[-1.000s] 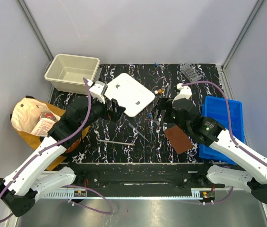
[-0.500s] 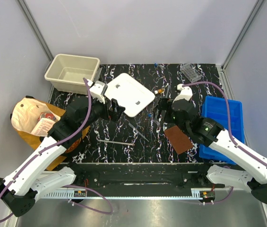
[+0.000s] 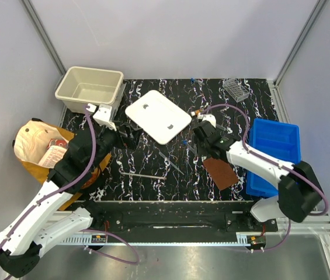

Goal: Organize the chemistry lab equipment

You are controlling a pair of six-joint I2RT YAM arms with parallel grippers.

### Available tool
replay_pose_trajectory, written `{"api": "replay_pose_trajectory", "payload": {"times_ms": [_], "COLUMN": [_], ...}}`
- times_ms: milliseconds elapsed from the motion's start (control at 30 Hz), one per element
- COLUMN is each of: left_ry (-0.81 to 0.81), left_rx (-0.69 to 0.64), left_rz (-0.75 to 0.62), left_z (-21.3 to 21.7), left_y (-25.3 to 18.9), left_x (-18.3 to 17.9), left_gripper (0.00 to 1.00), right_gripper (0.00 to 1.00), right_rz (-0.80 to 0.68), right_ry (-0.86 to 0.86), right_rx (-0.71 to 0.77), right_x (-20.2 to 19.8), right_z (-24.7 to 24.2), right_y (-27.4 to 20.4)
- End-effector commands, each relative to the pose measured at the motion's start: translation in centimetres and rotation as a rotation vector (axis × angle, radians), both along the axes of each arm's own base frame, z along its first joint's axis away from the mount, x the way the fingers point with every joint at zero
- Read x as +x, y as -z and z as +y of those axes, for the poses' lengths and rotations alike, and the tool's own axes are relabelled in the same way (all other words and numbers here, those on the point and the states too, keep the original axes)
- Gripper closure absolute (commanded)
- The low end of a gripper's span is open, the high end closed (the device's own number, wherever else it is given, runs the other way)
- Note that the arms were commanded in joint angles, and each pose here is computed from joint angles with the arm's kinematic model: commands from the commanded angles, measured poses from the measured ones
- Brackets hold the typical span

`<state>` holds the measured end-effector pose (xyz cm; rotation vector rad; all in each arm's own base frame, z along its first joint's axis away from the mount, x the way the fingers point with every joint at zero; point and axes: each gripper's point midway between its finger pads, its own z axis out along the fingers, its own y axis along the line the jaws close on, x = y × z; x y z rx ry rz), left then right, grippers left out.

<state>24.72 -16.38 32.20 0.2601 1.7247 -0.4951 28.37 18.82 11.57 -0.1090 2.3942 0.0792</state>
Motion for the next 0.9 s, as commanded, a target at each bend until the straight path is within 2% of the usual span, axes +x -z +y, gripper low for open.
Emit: {"api": "replay_pose_trajectory", "payload": {"times_ms": [0, 67, 133, 433, 867], "left_ry": [-0.029, -0.025, -0.029, -0.09, -0.111], "left_rx": [-0.043, -0.041, -0.04, -0.075, -0.088], "left_rz": [-0.053, -0.056, -0.053, -0.095, -0.109], "left_z": [0.3, 0.3, 0.3, 2.0, 2.5], "left_y": [-1.5, -1.5, -1.4, -2.5, -2.8], "left_x": [0.3, 0.3, 0.3, -0.1, -0.3], "left_gripper": [0.01, 0.01, 0.02, 0.04, 0.03], "right_gripper": [0.51, 0.6, 0.6, 0.59, 0.59], "right_rz": [-0.012, -0.019, -0.018, 0.046, 0.185], "right_ry": [-0.164, -0.173, -0.18, -0.273, -0.31], "right_rx": [0.099, 0.061, 0.018, 0.008, -0.015], "right_x": [2.9, 4.5, 6.0, 10.5, 10.7], "right_z": [2.7, 2.7, 2.9, 5.9, 7.0], "right_y": [0.7, 1.0, 1.4, 2.9, 6.9]}}
